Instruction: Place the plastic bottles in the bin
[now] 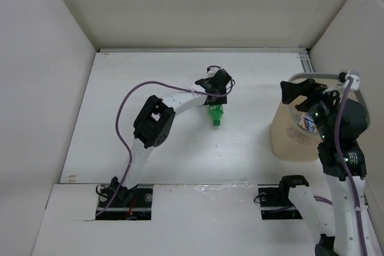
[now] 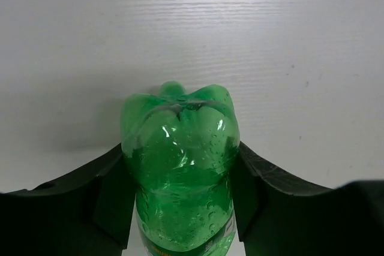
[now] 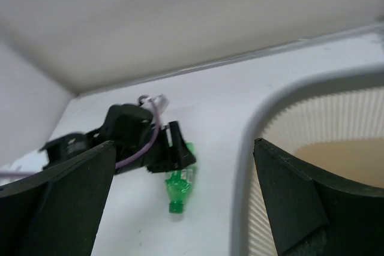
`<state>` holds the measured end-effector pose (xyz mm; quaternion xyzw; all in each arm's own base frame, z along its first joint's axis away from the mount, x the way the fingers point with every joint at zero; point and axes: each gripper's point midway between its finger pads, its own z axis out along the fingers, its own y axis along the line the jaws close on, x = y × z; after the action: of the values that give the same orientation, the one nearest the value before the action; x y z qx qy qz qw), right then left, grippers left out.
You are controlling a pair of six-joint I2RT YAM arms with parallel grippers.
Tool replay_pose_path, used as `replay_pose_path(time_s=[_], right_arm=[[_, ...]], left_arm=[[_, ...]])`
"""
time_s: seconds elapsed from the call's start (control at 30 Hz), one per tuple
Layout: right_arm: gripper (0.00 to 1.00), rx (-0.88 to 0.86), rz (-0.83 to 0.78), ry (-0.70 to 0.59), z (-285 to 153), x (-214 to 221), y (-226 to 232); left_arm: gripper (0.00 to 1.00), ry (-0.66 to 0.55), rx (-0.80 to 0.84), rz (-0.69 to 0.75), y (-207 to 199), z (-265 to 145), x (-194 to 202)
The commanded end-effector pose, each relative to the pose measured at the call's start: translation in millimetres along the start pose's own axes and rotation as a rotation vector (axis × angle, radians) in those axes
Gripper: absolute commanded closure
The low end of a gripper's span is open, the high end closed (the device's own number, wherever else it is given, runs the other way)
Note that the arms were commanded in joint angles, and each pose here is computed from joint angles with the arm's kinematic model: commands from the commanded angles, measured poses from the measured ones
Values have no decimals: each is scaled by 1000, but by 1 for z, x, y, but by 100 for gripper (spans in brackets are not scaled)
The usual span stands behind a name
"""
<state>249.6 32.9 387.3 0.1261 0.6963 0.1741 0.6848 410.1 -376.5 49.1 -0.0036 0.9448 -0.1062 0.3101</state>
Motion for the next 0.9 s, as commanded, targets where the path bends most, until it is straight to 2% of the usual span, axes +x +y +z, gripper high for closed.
replay_pose_path(time_s=[0.0, 0.03, 0.07, 0.13, 0.17, 0.2, 0.23, 0.27, 0.3, 0.33, 0.4, 0.43, 0.47, 0.57, 0.7, 0.87], right_arm=[[0, -415, -129, 11, 2, -7, 70], [0, -516, -134, 61, -2, 3, 84], [0, -562, -137, 81, -1, 7, 90], [0, -624, -127, 118, 9, 18, 96], [0, -679, -132, 137, 7, 22, 102], [0, -704, -114, 172, 10, 34, 103], [0, -725, -98, 168, 15, 34, 106], [0, -745, -89, 169, 16, 37, 110], [0, -788, -75, 187, 14, 45, 119], [0, -831, -81, 144, 14, 37, 129], [0, -902, -31, 166, 10, 43, 150], [0, -933, -22, 151, 8, 41, 160], [0, -973, -9, 138, 7, 39, 170], [0, -1073, 13, 141, -1, 41, 204], [0, -1118, 44, 182, 10, 59, 243], [0, -1182, 67, 157, 15, 66, 278]], left_arm=[[100, -170, 92, -76, 4, -76, -76], [100, -198, 137, -79, 2, -93, -87], [100, -302, 235, -109, -7, -138, -120], [100, -362, 314, -120, 3, -170, -140], [100, -399, 438, -110, -9, -196, -152], [100, -460, 511, -117, -9, -236, -168], [100, -491, 541, -124, -4, -252, -176], [100, -501, 596, -89, -9, -268, -175], [100, -565, 657, -75, -13, -302, -185], [100, -595, 694, -59, -15, -319, -188], [100, -618, 787, -27, -22, -342, -183], [100, -667, 834, -18, -21, -370, -185], [100, -661, 858, -17, -20, -371, -177], [100, -732, 967, 14, -22, -411, -174], [100, -734, 1041, 47, -27, -429, -167], [100, -729, 1095, 64, -32, -441, -159]])
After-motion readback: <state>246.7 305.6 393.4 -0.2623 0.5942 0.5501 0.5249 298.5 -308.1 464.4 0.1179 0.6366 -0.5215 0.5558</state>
